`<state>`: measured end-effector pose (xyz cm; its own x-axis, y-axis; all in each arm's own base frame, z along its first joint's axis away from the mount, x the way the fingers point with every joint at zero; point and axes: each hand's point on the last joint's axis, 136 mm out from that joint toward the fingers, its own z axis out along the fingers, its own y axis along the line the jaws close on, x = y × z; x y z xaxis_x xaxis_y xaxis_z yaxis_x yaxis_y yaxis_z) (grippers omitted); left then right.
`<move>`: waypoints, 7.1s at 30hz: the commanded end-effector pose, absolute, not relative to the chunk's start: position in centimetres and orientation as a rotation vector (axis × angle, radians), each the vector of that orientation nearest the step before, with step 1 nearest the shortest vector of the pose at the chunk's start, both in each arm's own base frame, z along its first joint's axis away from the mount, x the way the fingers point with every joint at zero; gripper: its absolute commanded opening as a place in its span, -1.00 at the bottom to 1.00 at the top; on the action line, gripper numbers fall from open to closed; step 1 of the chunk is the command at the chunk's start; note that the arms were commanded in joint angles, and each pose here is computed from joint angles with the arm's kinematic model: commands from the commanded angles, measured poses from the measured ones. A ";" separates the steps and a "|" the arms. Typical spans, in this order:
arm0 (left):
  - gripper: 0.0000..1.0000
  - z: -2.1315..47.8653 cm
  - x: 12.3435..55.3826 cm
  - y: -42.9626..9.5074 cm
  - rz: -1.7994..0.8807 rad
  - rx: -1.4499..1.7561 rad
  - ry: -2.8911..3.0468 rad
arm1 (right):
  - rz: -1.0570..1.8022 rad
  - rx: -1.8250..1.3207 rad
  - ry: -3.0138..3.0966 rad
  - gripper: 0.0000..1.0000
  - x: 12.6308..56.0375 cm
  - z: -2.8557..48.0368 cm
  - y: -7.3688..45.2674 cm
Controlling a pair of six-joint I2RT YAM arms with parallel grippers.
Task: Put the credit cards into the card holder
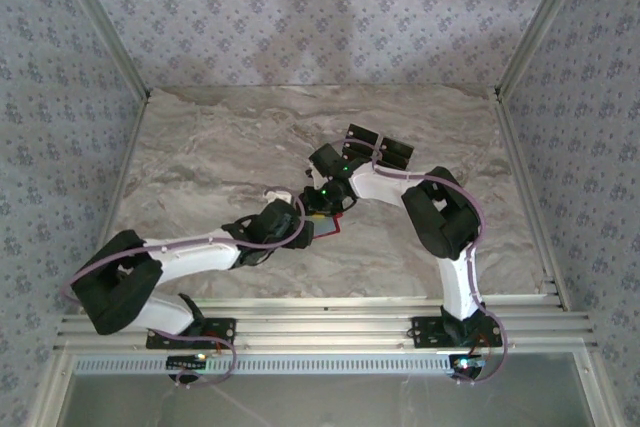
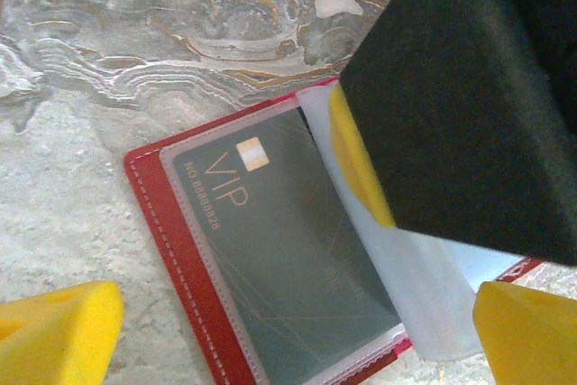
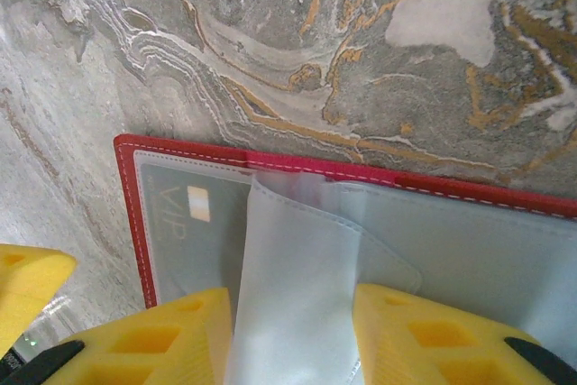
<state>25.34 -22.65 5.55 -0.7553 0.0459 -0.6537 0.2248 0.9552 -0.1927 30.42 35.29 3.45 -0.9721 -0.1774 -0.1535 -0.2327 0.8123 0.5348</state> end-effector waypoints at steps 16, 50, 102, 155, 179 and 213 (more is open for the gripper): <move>1.00 5.1 25.9 -23.0 -0.310 0.208 2.393 | 0.870 -0.298 2.971 -0.14 29.2 1.8 35.2; 1.00 2.2 25.2 -21.2 -0.221 0.163 2.443 | 0.900 -0.208 2.905 -0.13 30.5 3.7 33.1; 0.99 8.9 24.3 -15.5 -0.274 -0.020 2.284 | 0.723 -0.463 2.779 -0.09 28.7 10.9 34.9; 1.00 5.9 26.4 -19.6 -0.274 0.123 2.422 | 0.882 -0.116 2.936 -1.00 27.4 3.2 21.2; 1.00 6.4 27.5 -20.2 -0.245 0.114 2.428 | -0.073 -0.285 2.643 0.00 39.9 14.2 12.6; 0.99 6.1 27.7 -20.1 -0.258 0.107 2.436 | -0.485 -0.850 2.622 -0.22 39.2 7.5 13.8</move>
<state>27.12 -19.98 5.78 -0.7716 0.0164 -0.6359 0.1501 0.9761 -0.1570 39.36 14.22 7.47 -0.7670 -0.5856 -0.2621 -0.4767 0.7935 -0.3783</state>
